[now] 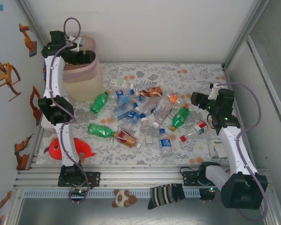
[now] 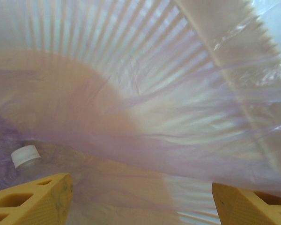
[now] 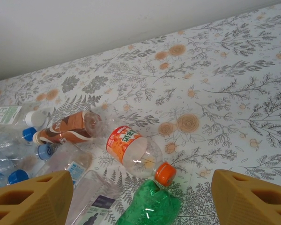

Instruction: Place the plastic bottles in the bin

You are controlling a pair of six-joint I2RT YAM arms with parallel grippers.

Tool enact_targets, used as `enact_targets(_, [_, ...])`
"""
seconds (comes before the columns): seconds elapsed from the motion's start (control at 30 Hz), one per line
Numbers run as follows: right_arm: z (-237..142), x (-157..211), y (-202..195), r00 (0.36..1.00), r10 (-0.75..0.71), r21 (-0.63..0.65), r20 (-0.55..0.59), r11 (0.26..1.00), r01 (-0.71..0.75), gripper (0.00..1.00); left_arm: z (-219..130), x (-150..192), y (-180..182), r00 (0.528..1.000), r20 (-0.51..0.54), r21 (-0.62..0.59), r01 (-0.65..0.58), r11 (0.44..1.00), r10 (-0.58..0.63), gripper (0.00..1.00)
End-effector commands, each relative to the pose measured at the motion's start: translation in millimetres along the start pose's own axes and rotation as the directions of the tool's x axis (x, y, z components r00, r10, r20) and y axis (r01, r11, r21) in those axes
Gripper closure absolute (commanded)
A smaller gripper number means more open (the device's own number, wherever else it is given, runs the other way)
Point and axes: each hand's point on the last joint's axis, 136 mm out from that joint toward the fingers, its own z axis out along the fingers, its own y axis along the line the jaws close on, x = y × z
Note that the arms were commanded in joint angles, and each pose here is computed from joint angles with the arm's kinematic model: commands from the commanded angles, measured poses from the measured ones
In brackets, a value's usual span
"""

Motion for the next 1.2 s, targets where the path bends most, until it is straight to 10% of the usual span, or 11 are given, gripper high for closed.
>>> enact_targets(0.0, [-2.7,-4.7,2.2,1.0,0.0,0.003,0.025,1.0,0.0,0.23,-36.6,-26.3,-16.8,0.995,0.096,-0.026,-0.027,0.999,0.029,0.23])
enact_targets(0.57, [-1.8,-17.7,7.8,0.999,-0.01,-0.013,0.051,1.0,0.011,0.24,-113.5,-54.8,-52.0,0.964,0.245,-0.114,-0.077,0.99,0.103,0.24])
enact_targets(1.17, [-2.8,-6.7,13.1,0.999,-0.016,-0.051,0.035,0.999,0.017,0.24,-108.2,59.7,-138.1,0.956,-0.005,-0.227,-0.287,0.931,0.294,0.3])
